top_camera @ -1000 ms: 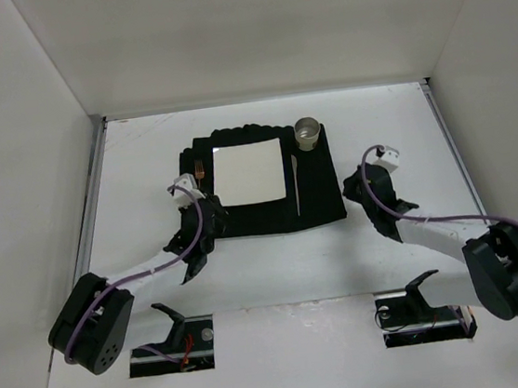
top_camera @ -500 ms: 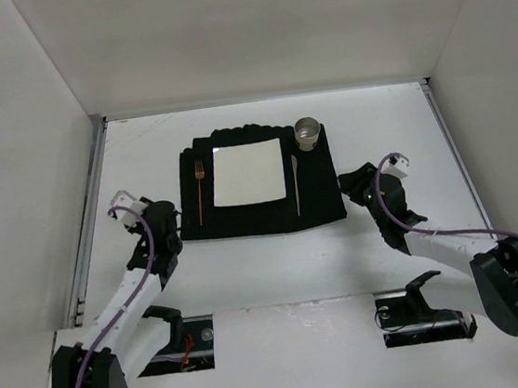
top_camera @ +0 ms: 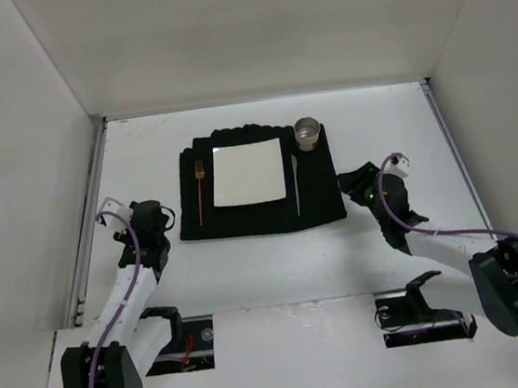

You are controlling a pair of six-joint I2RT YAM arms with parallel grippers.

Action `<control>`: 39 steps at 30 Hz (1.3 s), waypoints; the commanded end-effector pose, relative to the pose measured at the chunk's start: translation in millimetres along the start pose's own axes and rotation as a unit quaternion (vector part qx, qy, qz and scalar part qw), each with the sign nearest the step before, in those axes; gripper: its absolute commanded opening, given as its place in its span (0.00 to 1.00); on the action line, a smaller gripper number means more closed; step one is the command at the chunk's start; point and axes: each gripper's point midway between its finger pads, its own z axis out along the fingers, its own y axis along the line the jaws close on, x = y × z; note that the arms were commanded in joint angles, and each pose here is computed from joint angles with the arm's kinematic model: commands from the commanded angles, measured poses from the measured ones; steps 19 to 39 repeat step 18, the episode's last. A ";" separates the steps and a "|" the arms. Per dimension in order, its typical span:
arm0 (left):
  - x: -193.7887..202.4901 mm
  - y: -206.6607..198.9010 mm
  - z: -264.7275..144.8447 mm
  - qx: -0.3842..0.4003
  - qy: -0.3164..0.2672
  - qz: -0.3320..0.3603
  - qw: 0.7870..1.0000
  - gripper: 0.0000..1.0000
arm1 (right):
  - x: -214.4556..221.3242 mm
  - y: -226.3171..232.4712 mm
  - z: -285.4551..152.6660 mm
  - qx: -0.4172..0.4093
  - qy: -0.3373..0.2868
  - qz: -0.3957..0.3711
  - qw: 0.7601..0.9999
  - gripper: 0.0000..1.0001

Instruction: Set the dinner table for one person

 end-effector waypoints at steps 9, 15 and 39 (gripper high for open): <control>-2.1 -26.3 -5.4 0.029 0.006 0.023 0.999 0.49 | -3.8 16.4 9.8 -0.028 -0.001 0.005 1.000 0.54; 1.6 -38.0 -8.0 0.044 0.007 0.046 0.998 0.47 | 0.8 18.2 10.3 -0.033 0.010 0.006 0.999 0.54; 5.7 -45.8 -8.6 0.047 0.010 0.058 0.997 0.48 | -0.9 15.8 10.6 -0.028 0.005 0.004 1.000 0.55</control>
